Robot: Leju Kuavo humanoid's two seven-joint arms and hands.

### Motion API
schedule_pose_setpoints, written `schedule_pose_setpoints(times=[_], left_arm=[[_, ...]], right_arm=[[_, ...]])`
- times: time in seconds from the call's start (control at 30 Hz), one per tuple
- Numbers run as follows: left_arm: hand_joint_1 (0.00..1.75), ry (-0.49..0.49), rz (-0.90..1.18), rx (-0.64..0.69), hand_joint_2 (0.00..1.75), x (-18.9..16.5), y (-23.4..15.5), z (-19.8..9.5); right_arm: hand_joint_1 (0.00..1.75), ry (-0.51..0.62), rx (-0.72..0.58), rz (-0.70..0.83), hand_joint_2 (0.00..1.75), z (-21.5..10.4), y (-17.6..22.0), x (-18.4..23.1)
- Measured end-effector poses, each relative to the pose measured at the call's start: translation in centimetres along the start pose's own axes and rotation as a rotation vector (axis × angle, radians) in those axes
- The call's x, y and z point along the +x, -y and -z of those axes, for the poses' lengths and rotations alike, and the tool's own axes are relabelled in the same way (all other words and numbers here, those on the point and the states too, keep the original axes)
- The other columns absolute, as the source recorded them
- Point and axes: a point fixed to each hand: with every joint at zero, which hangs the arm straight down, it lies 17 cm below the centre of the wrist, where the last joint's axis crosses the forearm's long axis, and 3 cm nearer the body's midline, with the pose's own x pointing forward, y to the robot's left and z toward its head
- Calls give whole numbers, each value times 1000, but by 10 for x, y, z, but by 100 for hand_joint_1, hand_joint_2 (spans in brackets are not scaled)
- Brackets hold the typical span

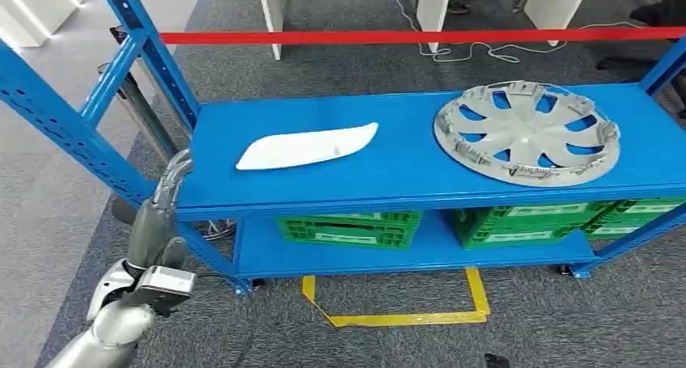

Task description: Take the parts from the cabinet and place them on the table.

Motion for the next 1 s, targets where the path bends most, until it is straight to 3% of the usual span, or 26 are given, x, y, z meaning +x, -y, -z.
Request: schedule_pose_setpoints(times=[1.0], left_arm=[[0, -2, -2, -41, 0, 1, 17, 0]], right_arm=[[0, 1, 24, -45, 0, -1, -6, -3]])
